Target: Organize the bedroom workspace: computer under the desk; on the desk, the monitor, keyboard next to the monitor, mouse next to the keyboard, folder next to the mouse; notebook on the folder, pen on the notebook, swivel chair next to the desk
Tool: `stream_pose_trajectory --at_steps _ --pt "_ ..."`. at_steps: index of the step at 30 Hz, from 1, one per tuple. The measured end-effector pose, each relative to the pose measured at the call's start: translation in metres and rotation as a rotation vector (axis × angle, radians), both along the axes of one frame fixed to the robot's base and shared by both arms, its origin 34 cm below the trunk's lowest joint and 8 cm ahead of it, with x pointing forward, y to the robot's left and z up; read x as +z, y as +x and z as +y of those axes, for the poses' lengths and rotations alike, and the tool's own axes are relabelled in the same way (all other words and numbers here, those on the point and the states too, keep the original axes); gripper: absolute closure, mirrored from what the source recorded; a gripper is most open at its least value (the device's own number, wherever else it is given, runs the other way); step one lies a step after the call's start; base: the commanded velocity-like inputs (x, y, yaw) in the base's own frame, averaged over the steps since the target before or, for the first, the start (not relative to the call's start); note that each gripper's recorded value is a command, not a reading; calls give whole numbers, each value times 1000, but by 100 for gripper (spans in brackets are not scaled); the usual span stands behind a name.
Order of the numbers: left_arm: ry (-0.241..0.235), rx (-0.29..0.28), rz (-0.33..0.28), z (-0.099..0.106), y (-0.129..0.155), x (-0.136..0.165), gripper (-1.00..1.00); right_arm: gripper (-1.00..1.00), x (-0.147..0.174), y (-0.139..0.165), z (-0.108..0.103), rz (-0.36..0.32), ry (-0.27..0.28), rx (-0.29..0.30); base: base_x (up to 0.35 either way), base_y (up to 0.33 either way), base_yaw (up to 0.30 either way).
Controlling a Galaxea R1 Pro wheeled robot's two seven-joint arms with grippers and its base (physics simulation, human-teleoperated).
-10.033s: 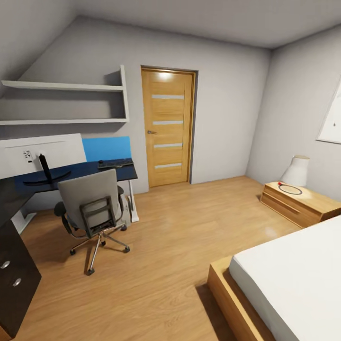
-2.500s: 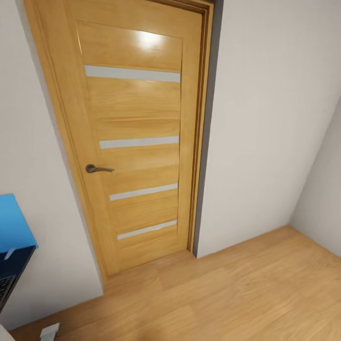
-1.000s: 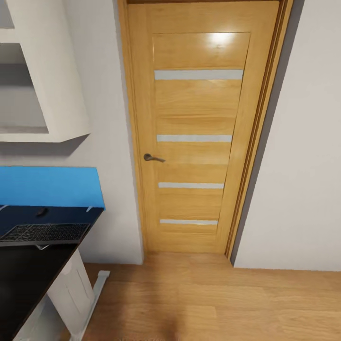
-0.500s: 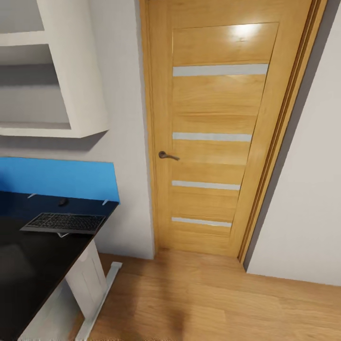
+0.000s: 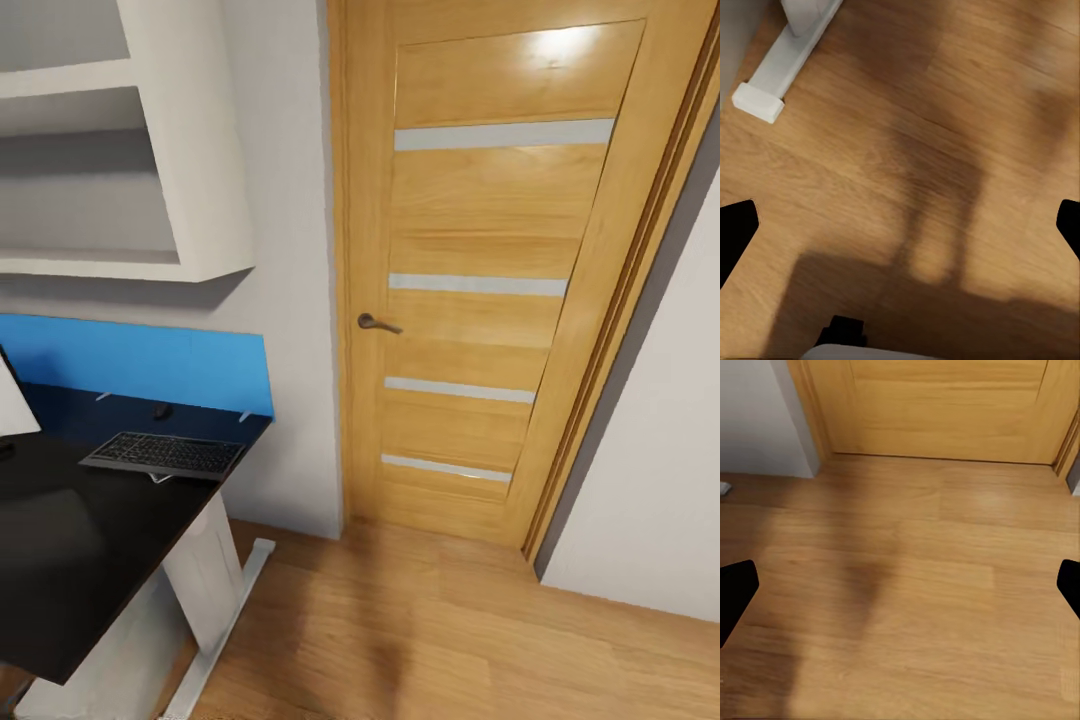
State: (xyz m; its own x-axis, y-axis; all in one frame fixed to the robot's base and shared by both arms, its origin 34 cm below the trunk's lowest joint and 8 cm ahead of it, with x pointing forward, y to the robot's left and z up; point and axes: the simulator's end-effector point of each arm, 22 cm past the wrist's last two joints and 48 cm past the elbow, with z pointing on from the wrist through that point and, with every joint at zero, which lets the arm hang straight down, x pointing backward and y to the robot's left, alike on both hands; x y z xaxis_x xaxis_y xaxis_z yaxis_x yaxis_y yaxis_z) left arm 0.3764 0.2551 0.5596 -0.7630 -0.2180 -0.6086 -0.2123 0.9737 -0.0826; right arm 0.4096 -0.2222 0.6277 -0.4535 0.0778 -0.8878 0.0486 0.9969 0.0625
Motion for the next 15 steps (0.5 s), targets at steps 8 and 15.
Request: stream_pose_trajectory --at_steps 8,15 --pt "0 -1 10 0 -3 -2 -100 -100 -3 -3 0 10 0 0 0 -4 151" --pt "2 2 20 2 -7 -5 -100 -100 -5 -5 1 20 1 1 0 0 142"
